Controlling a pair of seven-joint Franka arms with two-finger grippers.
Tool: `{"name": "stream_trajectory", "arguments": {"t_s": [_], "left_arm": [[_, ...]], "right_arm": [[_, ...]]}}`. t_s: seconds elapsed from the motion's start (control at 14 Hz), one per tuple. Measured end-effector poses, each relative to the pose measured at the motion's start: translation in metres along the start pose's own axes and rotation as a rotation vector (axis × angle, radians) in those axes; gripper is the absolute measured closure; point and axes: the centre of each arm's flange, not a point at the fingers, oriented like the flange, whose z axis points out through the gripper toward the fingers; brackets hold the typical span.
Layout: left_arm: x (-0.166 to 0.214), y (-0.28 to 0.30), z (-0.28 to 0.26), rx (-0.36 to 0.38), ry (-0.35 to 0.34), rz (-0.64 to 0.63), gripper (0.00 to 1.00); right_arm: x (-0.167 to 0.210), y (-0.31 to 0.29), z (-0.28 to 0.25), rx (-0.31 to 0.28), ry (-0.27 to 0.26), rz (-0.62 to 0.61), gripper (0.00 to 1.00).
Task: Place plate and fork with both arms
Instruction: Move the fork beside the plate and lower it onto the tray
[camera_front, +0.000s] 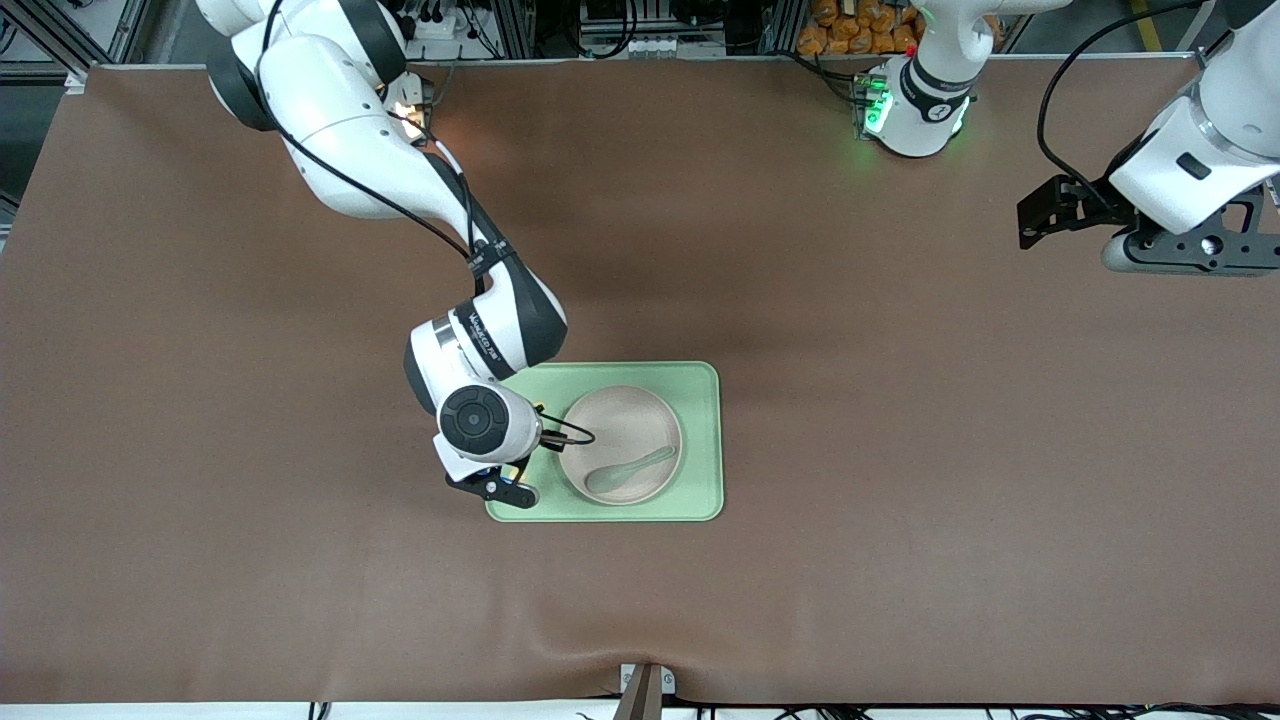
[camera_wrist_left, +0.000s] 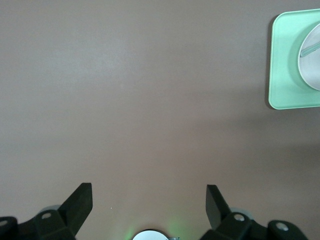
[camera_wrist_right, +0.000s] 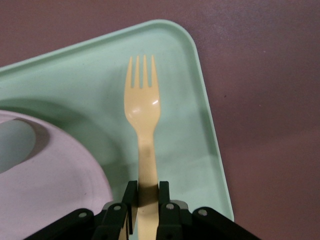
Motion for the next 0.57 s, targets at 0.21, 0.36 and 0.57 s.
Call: {"name": "stream_trajectory", "arguments": {"t_s": [0.21, 0.36, 0.57], "left_arm": [[0.002, 0.002, 0.004, 0.000, -0.008, -0.006, 0.00], [0.003, 0.003, 0.006, 0.000, -0.010, -0.004, 0.00], [0.004, 0.003, 0.007, 0.000, -0.012, -0.004, 0.00]], "right_arm": [[-0.004, 0.008, 0.017, 0.013, 0.017, -0.014, 0.79], [-0.008, 0.010, 0.020, 0.003, 0.025, -0.027, 0.79], [-0.013, 0.010, 0.035, 0.007, 0.042, -0.040, 0.79]]}}
